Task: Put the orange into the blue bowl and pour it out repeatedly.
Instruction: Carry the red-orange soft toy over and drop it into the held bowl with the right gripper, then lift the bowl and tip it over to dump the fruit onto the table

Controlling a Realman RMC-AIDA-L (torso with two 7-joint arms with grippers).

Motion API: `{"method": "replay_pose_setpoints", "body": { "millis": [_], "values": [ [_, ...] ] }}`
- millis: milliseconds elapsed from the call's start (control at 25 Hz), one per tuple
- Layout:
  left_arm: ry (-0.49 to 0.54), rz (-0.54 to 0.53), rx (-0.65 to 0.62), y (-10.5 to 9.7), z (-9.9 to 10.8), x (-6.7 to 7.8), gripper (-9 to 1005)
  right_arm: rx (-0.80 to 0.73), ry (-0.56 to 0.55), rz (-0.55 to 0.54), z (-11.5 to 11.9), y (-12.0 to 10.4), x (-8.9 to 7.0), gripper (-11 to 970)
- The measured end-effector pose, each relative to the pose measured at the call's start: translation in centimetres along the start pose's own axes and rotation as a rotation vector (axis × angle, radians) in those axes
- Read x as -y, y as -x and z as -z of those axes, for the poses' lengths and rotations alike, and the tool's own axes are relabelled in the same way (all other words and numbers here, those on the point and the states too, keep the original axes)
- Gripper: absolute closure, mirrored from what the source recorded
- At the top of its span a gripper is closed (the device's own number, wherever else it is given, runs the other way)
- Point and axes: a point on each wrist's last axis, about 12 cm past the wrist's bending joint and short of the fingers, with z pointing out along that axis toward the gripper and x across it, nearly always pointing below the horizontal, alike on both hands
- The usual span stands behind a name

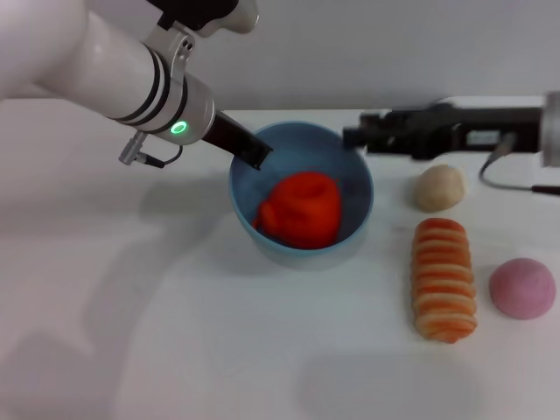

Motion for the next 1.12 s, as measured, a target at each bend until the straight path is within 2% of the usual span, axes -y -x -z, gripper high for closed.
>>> {"method": "replay_pose_setpoints", "body": {
  "millis": [80,160,280,320,480,520,560,720,760,800,880,1000,1040,1080,1120],
  "values": [
    [0.004,0.006,0.002,-0.2,-0.1,-0.1,997,0.095,0.004,0.050,1.5,0.2,-0.1,651],
    [0.005,0.010,0.002,-0.4,-0.1,-0.2,997,0.217,-0.019,0.153,3.6,0.2,-0.4,582],
    [0.009,0.014,0.005,-0.7,-0.2,-0.2,998,0.307,-0.141,0.251,6.0,-0.8,0.3,479],
    [0.012,0.014,0.009,-0.7,-0.3,-0.3,998,0.316,-0.183,0.270,6.6,-1.3,0.6,445],
    [0.034,-0.012,0.036,-0.8,-0.7,-0.1,998,0.339,-0.326,0.341,8.0,-4.7,1.7,425],
    [0.038,-0.022,0.040,-0.7,-0.7,0.0,998,0.392,-0.398,0.353,8.6,-6.6,2.2,425],
    [0.045,-0.051,0.048,-0.6,-0.9,0.4,997,0.392,-0.398,0.353,8.6,-6.6,2.2,425],
    [0.059,-0.092,0.066,-0.1,-1.1,0.8,997,0.528,-0.589,0.368,9.8,-10.5,2.8,425],
    [0.063,-0.105,0.076,0.1,-1.1,0.9,997,0.589,-0.727,0.354,10.4,-12.7,3.0,425],
    [0.070,-0.122,0.093,0.4,-1.1,1.0,997,0.589,-0.727,0.354,10.4,-12.7,3.0,425],
    [0.082,-0.144,0.127,0.8,-0.9,1.2,997,0.615,-0.819,0.331,10.8,-14.3,2.9,424],
    [0.115,-0.181,0.170,1.3,-0.6,1.3,997,0.607,-0.877,0.335,10.9,-16.2,2.4,424],
    [0.128,-0.205,0.185,1.6,-0.5,1.4,997,0.600,-0.890,0.336,10.9,-16.7,2.1,424],
    [0.157,-0.280,0.208,2.1,-0.2,2.1,997,0.598,-0.914,0.312,10.8,-17.5,2.0,424],
    [0.157,-0.280,0.208,2.1,-0.2,2.1,997,0.598,-0.914,0.312,10.8,-17.5,2.0,424]
  ]
}}
